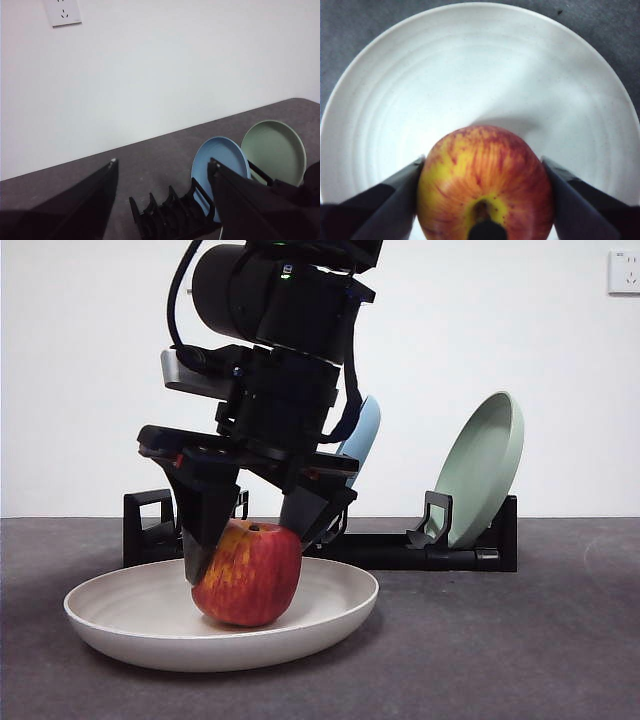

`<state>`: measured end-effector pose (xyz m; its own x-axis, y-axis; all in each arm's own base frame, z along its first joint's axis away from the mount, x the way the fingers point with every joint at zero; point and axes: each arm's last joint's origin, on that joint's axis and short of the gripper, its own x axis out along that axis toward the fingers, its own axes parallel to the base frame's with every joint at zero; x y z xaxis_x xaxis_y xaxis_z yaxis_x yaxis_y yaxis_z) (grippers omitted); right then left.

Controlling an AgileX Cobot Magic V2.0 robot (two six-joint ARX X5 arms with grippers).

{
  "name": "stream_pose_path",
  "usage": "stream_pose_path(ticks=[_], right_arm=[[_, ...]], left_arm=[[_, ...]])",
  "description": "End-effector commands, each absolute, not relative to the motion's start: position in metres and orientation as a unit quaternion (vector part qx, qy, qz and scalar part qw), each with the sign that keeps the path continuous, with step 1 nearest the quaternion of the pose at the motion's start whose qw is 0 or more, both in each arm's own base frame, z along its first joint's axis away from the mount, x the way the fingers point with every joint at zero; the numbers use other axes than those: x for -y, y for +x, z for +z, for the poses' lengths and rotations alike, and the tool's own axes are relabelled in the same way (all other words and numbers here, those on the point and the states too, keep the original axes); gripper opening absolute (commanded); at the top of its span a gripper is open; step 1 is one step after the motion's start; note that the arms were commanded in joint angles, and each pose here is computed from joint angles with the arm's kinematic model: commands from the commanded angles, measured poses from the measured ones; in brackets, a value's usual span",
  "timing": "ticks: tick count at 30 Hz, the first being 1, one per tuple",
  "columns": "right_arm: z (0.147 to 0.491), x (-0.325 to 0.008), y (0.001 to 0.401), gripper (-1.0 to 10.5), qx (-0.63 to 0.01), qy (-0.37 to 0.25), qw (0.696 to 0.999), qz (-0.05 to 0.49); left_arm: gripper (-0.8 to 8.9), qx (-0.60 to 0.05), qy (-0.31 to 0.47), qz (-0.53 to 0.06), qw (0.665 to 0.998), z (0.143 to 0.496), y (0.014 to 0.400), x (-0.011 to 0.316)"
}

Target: Take the yellow plate from the plate rack,put the plate on the table,take the apple from the table,put the apple in the plate

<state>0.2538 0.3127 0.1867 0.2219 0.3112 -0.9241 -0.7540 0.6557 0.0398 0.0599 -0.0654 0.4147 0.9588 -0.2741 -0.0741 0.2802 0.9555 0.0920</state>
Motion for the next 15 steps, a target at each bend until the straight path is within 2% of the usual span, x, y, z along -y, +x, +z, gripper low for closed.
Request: stream_pose_path(ticks=[1,4,10,15], right_arm=[[0.177,-0.315,0.253,3.8,-0.522,-0.219,0.747,0.349],[0.177,-0.315,0.253,4.8,-0.523,-0.219,0.746,0.349],[0.179,-0.315,0.253,4.8,-0.521,-0.218,0.747,0.350],[0.193,-0.314,0.253,4.8,-0.510,-0.213,0.754,0.354]], left_arm=[[3.06,-0.033,0.058,-0.139,0.988,0.414,0.060,0.064],[3.06,-0.037,0.064,-0.138,0.988,0.412,0.060,0.064],[3.06,-0.044,0.074,-0.138,0.987,0.410,0.059,0.064],[3.06,-0.047,0.078,-0.139,0.986,0.410,0.060,0.065]])
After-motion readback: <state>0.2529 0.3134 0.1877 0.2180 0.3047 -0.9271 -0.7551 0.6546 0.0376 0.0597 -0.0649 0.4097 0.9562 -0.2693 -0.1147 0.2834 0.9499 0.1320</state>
